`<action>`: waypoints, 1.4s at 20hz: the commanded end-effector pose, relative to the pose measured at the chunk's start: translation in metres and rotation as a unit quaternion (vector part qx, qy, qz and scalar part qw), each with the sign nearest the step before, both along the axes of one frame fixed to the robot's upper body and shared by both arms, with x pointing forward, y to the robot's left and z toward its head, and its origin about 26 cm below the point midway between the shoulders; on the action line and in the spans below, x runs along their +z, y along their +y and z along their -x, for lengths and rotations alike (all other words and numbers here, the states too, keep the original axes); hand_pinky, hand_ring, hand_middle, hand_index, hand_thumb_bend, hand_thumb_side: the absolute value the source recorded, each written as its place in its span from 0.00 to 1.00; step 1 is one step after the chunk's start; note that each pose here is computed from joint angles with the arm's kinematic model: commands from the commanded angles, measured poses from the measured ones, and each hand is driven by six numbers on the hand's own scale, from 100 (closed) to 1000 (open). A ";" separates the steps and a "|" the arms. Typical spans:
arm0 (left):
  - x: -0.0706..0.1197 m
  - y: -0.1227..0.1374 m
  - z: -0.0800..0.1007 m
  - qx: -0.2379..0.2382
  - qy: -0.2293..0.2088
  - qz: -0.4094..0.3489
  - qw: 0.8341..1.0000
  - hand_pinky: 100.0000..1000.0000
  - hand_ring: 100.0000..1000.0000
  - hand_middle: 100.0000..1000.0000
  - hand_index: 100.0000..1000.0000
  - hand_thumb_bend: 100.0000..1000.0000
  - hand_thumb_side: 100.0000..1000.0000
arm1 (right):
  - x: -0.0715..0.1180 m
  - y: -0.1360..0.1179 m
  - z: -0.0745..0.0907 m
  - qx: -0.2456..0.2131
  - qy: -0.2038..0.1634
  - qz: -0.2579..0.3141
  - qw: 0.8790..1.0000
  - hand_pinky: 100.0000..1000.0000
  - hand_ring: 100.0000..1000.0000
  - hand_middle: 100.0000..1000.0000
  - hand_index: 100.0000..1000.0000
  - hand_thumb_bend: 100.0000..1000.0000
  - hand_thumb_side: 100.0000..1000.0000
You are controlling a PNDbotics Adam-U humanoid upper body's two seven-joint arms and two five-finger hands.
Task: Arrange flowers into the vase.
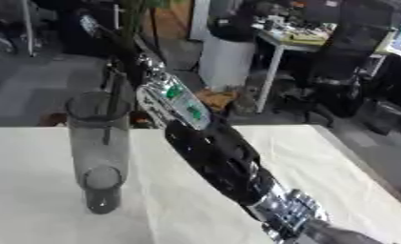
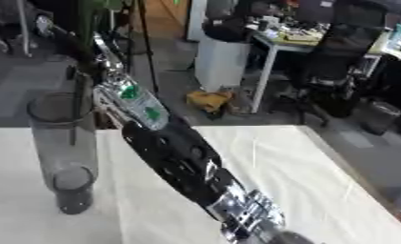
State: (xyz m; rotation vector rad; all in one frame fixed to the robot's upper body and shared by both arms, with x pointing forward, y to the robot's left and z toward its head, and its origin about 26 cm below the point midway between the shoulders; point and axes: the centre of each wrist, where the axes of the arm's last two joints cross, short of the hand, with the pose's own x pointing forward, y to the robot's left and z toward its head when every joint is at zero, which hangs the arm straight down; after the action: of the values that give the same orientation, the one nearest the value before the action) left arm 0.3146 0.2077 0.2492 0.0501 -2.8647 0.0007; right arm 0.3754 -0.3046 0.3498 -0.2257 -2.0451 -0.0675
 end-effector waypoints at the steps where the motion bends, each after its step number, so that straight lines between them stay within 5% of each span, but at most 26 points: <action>1: 0.007 -0.001 0.003 -0.002 -0.016 -0.003 1.000 0.59 0.94 0.95 0.95 0.00 1.00 | 0.014 -0.004 0.008 -0.009 -0.033 0.030 0.999 0.26 1.00 0.00 0.00 0.23 0.45; 11: 0.008 -0.001 0.003 -0.002 -0.015 -0.005 1.000 0.59 0.94 0.95 0.95 0.00 1.00 | 0.018 0.000 0.017 -0.013 -0.101 0.090 0.991 0.34 1.00 0.00 0.00 0.43 0.60; 23: 0.008 -0.002 0.002 -0.005 -0.015 -0.003 1.000 0.59 0.94 0.95 0.95 0.00 1.00 | 0.012 -0.002 0.016 0.001 -0.098 0.123 0.988 0.49 1.00 0.00 0.08 0.47 0.67; 28: 0.008 -0.002 0.002 -0.005 -0.015 -0.003 1.000 0.59 0.94 0.96 0.95 0.00 1.00 | 0.008 -0.005 0.015 -0.006 -0.092 0.133 0.987 0.62 1.00 0.00 0.14 0.46 0.72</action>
State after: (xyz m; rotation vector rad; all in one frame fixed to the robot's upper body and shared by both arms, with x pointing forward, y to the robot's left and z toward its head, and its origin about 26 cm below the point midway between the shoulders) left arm 0.3146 0.2061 0.2491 0.0413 -2.8626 -0.0011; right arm 0.3676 -0.3024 0.3434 -0.3530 -2.1996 0.1684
